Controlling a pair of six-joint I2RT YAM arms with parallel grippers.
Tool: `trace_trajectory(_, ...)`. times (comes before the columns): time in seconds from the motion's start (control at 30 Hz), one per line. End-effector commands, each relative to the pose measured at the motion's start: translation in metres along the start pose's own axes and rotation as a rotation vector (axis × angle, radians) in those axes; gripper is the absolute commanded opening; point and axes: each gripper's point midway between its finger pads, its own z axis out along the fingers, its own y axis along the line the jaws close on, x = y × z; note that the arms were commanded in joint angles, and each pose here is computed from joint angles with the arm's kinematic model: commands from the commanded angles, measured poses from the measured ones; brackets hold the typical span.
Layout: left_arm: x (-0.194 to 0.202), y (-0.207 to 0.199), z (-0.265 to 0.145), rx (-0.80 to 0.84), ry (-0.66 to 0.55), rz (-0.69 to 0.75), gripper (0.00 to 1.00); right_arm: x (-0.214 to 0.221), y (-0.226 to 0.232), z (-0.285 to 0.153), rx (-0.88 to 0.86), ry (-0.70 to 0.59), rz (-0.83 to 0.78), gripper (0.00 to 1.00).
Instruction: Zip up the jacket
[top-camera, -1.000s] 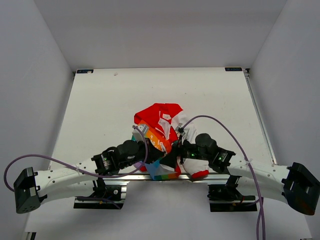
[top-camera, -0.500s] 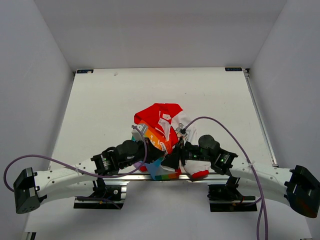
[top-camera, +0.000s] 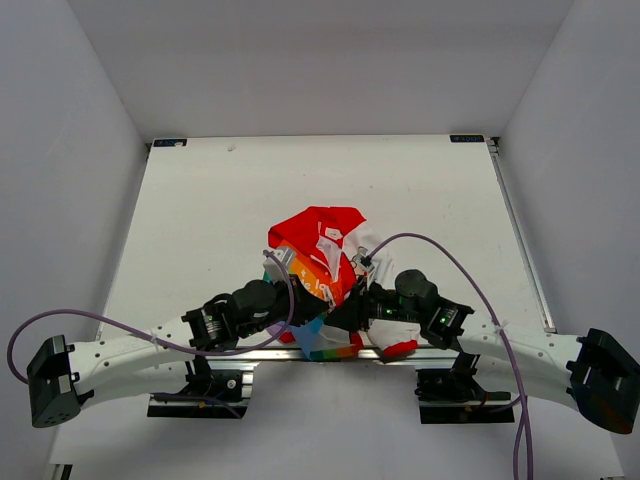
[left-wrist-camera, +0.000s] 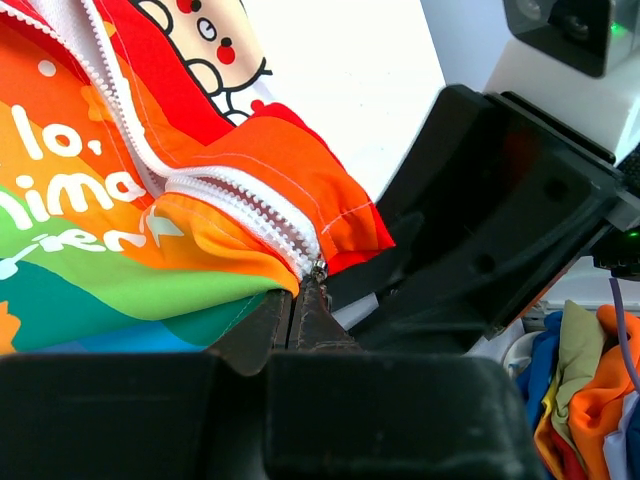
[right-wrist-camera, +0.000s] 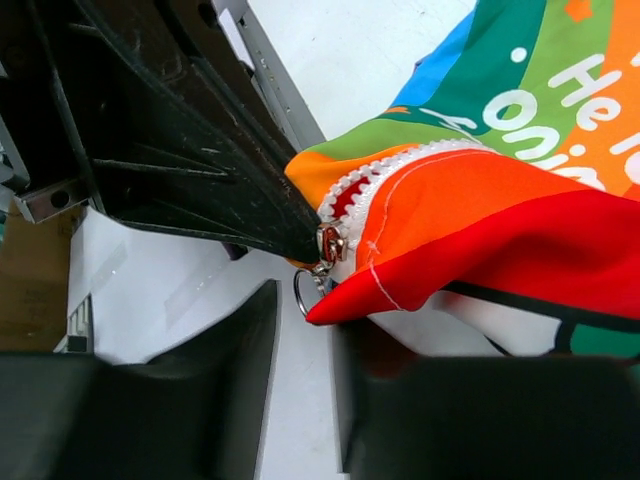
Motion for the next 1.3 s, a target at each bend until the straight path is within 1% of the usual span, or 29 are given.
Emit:
trace_trajectory(0.0, -0.011, -0.014, -0.001, 0.039, -0.021, 0.003, 0.00, -0.012, 0.003, 0.002, 0.005, -0.042, -0.012, 0.28)
trace_trajectory(0.03, -0.011, -0.015, -0.001, 0.044, -0.022, 0.007, 0.00, -0.012, 0.000, 0.002, 0.022, -0.044, -0.007, 0.25)
trace_trajectory(0.07, -0.011, -0.015, -0.001, 0.045, -0.019, 0.009, 0.00, -0.013, 0.000, 0.002, 0.026, -0.046, -0.005, 0.17)
trace_trajectory(0.23, -0.010, -0.016, 0.000, 0.046, -0.010, 0.018, 0.00, -0.015, 0.000, 0.000, 0.035, -0.057, -0.008, 0.16)
trace_trajectory(0.3, -0.009, -0.017, -0.001, 0.050, -0.006, 0.022, 0.00, -0.017, 0.000, 0.000, 0.034, -0.064, -0.013, 0.08)
trace_trajectory(0.33, -0.009, -0.017, -0.001, 0.051, -0.004, 0.027, 0.00, -0.018, 0.000, 0.000, 0.037, -0.070, -0.014, 0.02)
trace_trajectory(0.37, -0.007, -0.015, -0.001, 0.042, 0.005, 0.031, 0.00, -0.020, 0.001, 0.000, 0.036, -0.074, -0.016, 0.00)
trace_trajectory(0.67, 0.014, 0.003, 0.002, -0.022, 0.094, 0.049, 0.00, -0.040, 0.015, -0.003, 0.013, -0.091, -0.116, 0.00)
trace_trajectory(0.77, 0.018, 0.003, 0.001, -0.014, 0.114, 0.055, 0.00, -0.049, 0.020, -0.001, 0.010, -0.098, -0.148, 0.00)
trace_trajectory(0.9, 0.028, 0.008, -0.003, -0.014, 0.154, 0.059, 0.00, -0.064, 0.019, 0.003, 0.020, -0.158, -0.200, 0.00)
trace_trajectory(1.03, 0.041, 0.016, -0.009, -0.030, 0.210, 0.055, 0.00, -0.091, 0.022, 0.005, 0.038, -0.246, -0.288, 0.00)
trace_trajectory(1.17, 0.053, 0.025, -0.017, -0.048, 0.259, 0.055, 0.00, -0.109, 0.029, 0.002, 0.052, -0.279, -0.359, 0.00)
trace_trajectory(1.2, 0.054, 0.027, -0.018, -0.048, 0.263, 0.057, 0.00, -0.108, 0.027, 0.002, 0.059, -0.262, -0.368, 0.00)
trace_trajectory(1.23, 0.060, 0.022, -0.022, -0.016, 0.292, 0.058, 0.00, -0.106, 0.027, 0.002, 0.064, -0.242, -0.372, 0.00)
trace_trajectory(1.27, 0.061, 0.022, -0.024, -0.007, 0.300, 0.061, 0.00, -0.112, 0.032, 0.001, 0.062, -0.233, -0.404, 0.00)
